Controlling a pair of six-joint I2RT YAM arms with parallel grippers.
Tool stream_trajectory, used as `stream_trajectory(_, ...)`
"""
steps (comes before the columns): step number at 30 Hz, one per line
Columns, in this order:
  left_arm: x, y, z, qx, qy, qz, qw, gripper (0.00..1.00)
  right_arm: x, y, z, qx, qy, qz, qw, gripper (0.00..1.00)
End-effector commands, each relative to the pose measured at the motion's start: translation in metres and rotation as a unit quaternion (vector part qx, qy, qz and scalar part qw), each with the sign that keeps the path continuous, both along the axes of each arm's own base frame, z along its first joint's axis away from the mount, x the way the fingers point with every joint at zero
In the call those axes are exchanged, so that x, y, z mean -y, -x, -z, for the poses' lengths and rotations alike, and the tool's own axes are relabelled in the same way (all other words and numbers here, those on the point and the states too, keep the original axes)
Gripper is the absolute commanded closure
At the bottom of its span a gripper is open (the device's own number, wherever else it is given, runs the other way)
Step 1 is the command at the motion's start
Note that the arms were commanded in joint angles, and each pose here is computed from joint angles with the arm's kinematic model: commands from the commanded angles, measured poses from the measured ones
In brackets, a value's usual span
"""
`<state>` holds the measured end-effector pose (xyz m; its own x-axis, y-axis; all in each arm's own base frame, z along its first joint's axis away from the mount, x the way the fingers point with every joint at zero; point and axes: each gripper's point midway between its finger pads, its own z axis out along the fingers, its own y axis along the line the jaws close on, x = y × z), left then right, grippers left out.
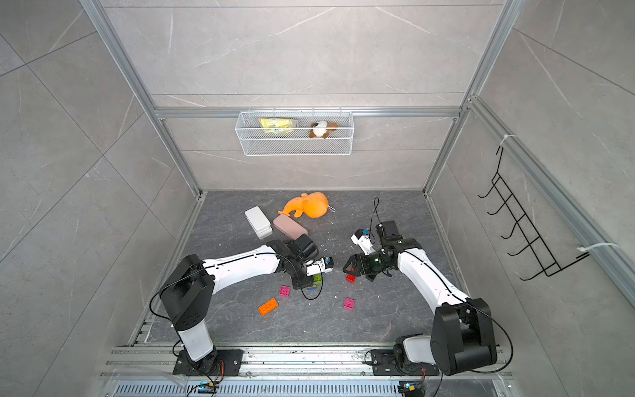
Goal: Assemble a carrot with lego
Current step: Assemble the lego brick with the lego brick.
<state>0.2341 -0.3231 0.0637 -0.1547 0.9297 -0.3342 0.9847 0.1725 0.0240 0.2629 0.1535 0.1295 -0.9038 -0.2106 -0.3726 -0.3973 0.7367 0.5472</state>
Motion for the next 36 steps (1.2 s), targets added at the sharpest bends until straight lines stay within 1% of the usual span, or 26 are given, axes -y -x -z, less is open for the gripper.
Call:
stream_trajectory(1,-0.015,0.009,0.014,-0.03,-0.04,-0.003,0.999,0.88,-0.001,-0.002,-0.005,0.0,-0.005,-0.007,1.0,0.31)
stream_trajectory(6,-0.019,0.013,0.011,-0.042,-0.05,-0.011,0.998,0.88,-0.001,-0.003,-0.005,0.0,-0.005,-0.007,1.0,0.31)
stream_trajectory(12,-0.026,0.016,0.009,-0.044,-0.062,-0.019,0.997,0.89,-0.001,-0.003,-0.005,-0.002,-0.005,-0.006,1.0,0.31)
stream_trajectory(19,-0.046,0.02,0.024,-0.052,-0.112,-0.039,0.992,0.91,-0.002,-0.004,-0.004,-0.003,-0.005,-0.007,1.0,0.31)
stream_trajectory(23,-0.049,0.022,0.039,-0.053,-0.105,-0.063,0.991,0.92,-0.002,-0.005,-0.005,-0.001,-0.005,-0.006,1.0,0.31)
stream_trajectory(28,-0.057,0.033,0.064,-0.071,-0.107,-0.09,0.988,0.92,-0.001,-0.005,-0.004,-0.002,-0.003,-0.005,1.0,0.31)
stream_trajectory(36,-0.074,0.037,0.072,-0.086,-0.173,-0.091,0.977,0.92,-0.001,-0.004,-0.004,-0.002,-0.004,-0.002,1.0,0.31)
